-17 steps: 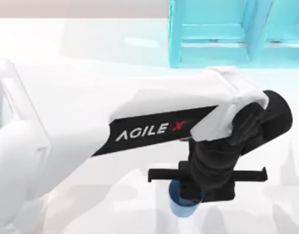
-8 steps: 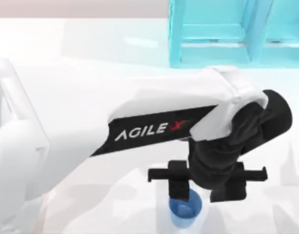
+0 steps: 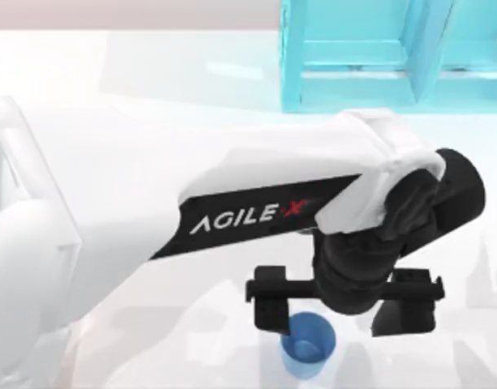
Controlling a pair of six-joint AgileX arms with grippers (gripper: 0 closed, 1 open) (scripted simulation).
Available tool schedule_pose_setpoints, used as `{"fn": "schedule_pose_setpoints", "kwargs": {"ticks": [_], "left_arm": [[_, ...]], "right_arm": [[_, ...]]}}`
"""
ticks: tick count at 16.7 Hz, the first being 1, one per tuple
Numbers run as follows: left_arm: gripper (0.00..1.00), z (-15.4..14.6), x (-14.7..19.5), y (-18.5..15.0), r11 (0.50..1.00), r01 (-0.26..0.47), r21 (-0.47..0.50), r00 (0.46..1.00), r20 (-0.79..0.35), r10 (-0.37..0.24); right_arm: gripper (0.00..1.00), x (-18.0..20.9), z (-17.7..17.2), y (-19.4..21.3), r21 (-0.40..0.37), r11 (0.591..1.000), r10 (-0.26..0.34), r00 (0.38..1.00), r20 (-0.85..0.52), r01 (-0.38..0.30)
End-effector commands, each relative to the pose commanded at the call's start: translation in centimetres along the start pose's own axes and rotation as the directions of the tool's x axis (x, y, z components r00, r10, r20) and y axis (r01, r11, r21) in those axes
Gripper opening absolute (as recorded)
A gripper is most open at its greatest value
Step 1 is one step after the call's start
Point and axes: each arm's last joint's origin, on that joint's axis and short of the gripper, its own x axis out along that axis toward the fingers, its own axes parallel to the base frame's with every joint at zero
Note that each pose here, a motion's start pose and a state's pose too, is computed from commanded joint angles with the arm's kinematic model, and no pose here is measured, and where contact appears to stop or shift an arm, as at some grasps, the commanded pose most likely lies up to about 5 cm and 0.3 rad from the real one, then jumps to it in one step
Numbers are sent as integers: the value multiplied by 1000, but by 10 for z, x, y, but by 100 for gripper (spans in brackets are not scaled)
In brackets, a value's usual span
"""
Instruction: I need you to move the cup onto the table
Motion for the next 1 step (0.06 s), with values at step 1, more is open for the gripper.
{"fn": "schedule_pose_setpoints", "kwargs": {"ticks": [1], "left_arm": [[100, 0, 0, 0, 1000, 0, 0, 1000, 0, 0]], "right_arm": [[100, 0, 0, 0, 0, 1000, 0, 1000, 0, 0]]}}
